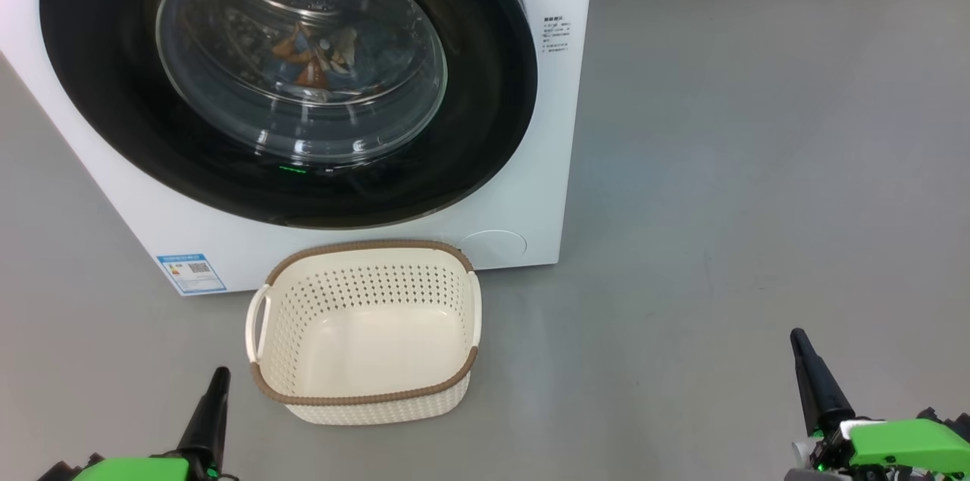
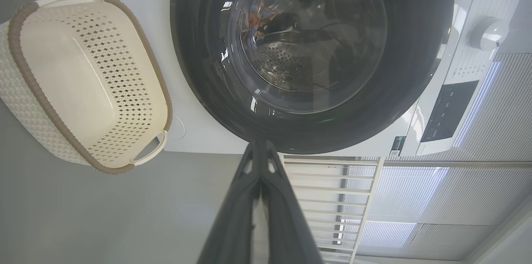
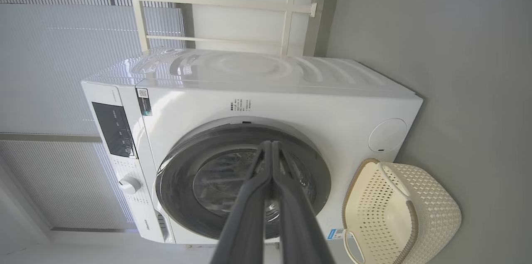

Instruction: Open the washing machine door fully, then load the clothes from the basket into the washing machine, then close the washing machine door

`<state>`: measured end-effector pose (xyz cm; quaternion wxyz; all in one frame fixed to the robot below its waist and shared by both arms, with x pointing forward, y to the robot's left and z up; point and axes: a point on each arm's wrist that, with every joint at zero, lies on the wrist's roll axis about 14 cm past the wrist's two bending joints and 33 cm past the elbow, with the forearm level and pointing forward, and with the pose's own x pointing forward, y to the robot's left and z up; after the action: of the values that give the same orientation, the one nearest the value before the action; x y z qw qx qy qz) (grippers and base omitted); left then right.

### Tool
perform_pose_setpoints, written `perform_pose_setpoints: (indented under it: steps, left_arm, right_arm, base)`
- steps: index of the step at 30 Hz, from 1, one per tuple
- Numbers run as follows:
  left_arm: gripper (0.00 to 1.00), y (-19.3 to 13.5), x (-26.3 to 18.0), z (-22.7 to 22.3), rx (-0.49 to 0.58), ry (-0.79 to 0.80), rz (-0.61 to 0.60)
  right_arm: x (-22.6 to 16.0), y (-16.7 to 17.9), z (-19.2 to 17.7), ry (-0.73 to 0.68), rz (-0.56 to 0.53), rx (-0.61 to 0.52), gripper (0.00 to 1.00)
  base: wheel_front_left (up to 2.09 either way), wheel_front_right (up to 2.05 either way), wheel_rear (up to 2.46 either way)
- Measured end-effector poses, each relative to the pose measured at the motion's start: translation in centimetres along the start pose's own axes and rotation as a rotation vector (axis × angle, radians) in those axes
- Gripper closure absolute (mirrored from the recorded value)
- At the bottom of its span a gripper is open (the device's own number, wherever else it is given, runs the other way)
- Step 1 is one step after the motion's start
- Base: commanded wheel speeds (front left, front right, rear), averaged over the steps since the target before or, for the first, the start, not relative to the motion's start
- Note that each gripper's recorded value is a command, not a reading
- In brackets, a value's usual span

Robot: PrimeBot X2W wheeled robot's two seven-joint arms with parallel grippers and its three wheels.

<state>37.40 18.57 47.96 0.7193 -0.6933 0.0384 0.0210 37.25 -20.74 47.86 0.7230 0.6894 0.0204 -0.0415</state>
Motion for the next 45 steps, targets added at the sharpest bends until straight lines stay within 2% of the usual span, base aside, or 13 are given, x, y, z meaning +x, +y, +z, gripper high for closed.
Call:
perform_pose_setpoints:
  steps: [6,45]
  left_arm:
    - [1.0,-0.42,0.3,0.03,-0.046,0.002,-0.013]
    - [1.0,-0.46,0.31,0.2,-0.05,0.002,-0.015]
  right_arm:
    - [0.36,0.55,0.08,-0.001,0.016,0.053,1.0]
    - [0.36,0.55,0.12,-0.002,0.016,0.053,1.0]
  base:
    - [0.0,0.0,0.0]
    - [0.0,0.0,0.0]
